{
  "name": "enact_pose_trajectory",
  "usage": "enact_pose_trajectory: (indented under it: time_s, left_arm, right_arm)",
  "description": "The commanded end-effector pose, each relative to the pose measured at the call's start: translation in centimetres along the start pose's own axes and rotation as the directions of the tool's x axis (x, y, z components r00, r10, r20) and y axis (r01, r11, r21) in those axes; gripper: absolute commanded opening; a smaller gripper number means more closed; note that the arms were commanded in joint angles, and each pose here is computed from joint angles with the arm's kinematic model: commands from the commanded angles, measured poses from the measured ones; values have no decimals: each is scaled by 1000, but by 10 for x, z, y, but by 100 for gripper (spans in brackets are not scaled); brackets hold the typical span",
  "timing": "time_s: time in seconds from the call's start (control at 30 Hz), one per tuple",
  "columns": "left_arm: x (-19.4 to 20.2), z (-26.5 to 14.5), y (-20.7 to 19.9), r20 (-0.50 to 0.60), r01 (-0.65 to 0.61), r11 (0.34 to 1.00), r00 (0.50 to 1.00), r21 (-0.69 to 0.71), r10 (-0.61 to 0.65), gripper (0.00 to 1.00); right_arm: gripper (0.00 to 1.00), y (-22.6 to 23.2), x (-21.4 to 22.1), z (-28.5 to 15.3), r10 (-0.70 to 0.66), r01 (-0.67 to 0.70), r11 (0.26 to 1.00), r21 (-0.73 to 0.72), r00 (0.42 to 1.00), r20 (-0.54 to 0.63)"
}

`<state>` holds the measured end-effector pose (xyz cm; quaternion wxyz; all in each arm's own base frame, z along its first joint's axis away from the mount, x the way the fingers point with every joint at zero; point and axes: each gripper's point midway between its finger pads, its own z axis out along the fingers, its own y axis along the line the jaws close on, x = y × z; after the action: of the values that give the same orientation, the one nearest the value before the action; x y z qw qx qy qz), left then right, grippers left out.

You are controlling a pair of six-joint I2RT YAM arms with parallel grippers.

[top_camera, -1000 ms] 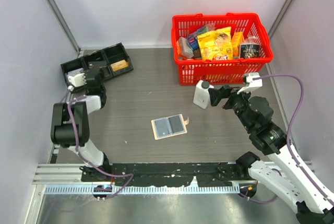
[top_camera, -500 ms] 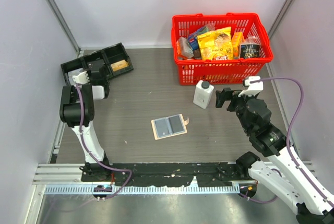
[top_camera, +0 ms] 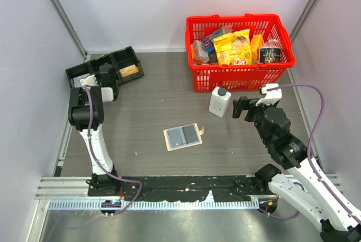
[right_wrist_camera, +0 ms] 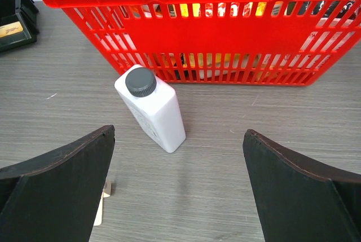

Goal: Take the credit cards out of the card holder
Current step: Place the credit card in the storage box, then remove the credit card from the card holder.

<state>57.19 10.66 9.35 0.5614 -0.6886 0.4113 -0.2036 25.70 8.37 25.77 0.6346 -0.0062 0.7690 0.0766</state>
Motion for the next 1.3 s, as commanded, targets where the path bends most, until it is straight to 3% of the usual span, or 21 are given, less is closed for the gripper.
enact_pose_trajectory:
  time_s: [0.0,0.33,0.53,0.7,0.87,1.0,1.1,1.27]
  left_arm:
    - [-4,1,-5,12,19,1000,1000,-18,-19,22]
    - [-5,-18,2,-38,48,996,998,-76,-51,62]
    - [-6,-40,-17,-99,76,995,992,-68,-83,81]
    - [-6,-70,-31,-175,72,995,981,-73,-84,98]
    - [3,-120,-51,-308,-47,998,951,-36,34,100]
    - [11,-167,-59,-429,-245,968,870,49,242,100]
    - [33,-217,-54,-526,-375,913,750,160,401,99]
    - [53,-297,-26,-608,-576,729,444,369,658,100]
  right_arm:
    - [100,2,-18,0,14,-14,1000,-8,998,61]
    - [100,0,-30,-10,38,-37,999,-17,995,90]
    - [100,6,-41,-15,87,-84,996,-39,992,91]
    - [100,17,-34,-11,71,-70,995,-74,997,7]
    - [91,38,-14,-2,6,-30,988,-152,988,-153]
    - [87,60,6,1,-33,-37,971,-238,958,-284]
    - [85,69,16,3,-35,-58,961,-270,944,-328]
    - [85,91,34,8,-68,-69,943,-325,918,-391]
